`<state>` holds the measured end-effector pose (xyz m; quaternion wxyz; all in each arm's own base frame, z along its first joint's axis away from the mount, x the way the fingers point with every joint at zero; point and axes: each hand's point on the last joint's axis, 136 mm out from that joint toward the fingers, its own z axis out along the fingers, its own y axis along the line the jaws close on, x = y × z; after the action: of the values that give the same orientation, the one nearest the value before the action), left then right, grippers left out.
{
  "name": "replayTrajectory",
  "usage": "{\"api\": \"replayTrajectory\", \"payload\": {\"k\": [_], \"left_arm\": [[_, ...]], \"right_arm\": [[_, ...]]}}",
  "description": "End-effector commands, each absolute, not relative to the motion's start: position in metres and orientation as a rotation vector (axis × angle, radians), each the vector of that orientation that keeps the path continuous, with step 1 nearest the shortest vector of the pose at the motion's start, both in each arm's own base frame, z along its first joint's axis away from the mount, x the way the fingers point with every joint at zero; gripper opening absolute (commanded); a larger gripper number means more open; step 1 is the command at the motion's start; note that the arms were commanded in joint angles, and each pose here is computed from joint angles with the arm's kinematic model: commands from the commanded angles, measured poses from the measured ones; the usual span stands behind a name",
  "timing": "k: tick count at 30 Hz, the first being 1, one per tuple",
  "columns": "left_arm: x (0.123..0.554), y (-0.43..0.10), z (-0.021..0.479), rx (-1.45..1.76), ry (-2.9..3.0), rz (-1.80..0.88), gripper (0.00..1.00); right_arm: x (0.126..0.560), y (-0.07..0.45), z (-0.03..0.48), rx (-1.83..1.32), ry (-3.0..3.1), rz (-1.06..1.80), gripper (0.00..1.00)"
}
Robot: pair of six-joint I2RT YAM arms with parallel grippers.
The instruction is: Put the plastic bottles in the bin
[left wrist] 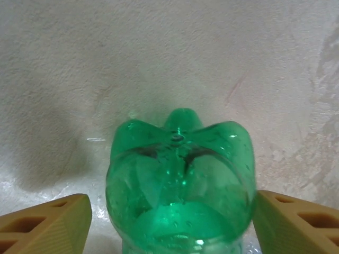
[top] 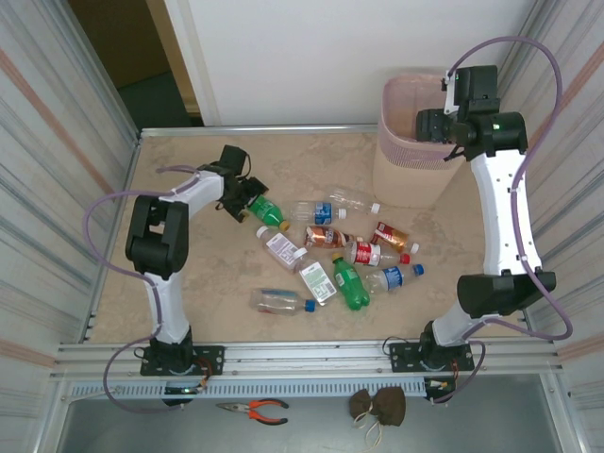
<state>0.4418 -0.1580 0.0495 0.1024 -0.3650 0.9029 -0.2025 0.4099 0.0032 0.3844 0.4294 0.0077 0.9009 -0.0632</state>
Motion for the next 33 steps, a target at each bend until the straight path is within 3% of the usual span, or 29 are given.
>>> {"api": "replayTrajectory", "payload": {"k": [1, 9, 17, 26, 33], "left_arm": [[0.449, -0.157, 0.05, -1.15, 2.641, -0.634, 0.74], [0.45, -0.155, 0.051, -1.17, 2.618, -0.651, 0.63], [0.448, -0.145, 0.08, -1.131, 2.558, -0.684, 0.61], [0.443, -0.138, 0.157, -0.86, 2.438, -0.731, 0.59], [0.433, -0.149, 0.249, -0.473, 2.21, -0.853, 0.55]], "right_arm": [[0.4, 0.002, 0.395, 0.006, 2.218, -0.182, 0.83], [0.393, 0.0, 0.398, 0.006, 2.212, -0.194, 0.82], [0.387, 0.001, 0.407, 0.009, 2.184, -0.179, 0.82], [0.382, 0.031, 0.413, -0.046, 2.151, -0.015, 0.82], [0.375, 0.077, 0.416, -0.147, 2.07, 0.273, 0.81]]}}
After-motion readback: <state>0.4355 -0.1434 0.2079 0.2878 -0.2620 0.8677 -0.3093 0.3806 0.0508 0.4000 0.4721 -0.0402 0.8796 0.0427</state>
